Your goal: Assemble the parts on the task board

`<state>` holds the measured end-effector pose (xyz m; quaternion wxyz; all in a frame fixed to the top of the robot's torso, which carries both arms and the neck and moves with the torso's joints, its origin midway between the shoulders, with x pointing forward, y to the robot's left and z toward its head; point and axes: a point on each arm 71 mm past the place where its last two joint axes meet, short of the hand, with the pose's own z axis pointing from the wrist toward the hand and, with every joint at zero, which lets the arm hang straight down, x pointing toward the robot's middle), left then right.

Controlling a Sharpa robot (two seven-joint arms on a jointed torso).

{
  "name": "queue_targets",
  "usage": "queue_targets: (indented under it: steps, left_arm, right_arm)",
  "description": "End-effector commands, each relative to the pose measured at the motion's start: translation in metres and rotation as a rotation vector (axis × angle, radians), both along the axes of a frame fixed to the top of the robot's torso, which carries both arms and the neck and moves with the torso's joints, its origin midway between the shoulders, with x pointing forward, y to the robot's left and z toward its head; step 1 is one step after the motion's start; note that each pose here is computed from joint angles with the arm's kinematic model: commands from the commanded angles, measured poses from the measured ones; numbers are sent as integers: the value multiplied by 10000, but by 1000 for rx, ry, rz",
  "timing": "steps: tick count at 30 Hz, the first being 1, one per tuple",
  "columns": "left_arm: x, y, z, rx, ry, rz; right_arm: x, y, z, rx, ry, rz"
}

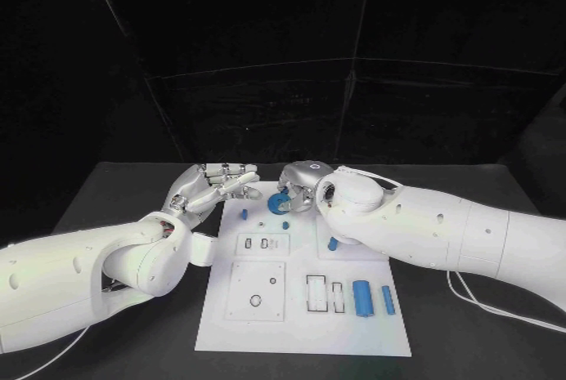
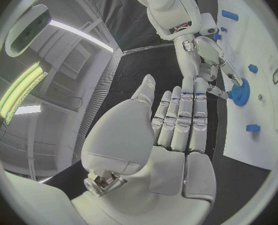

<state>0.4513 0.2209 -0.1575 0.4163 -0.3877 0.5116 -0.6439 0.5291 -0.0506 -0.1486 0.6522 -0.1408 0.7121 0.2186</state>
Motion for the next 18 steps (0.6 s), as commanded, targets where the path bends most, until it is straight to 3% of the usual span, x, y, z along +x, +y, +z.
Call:
queue_targets:
  steps: [1,5,10,18]
  left_arm:
    - [-5,-8,17,-3,-8,-12]
    - [-5,12,18,-3,-8,-9]
    - [-2,45,22,-1,-9,-2]
    - [34,68,15,3,-11,4]
  right_arm:
    - [-15,-104,56,87,-27,-6]
    - [-64,-358,108,234,-19,21]
    - [-163,-759,135,377,66,45]
    - [-333,-1455,176,589,214,-12]
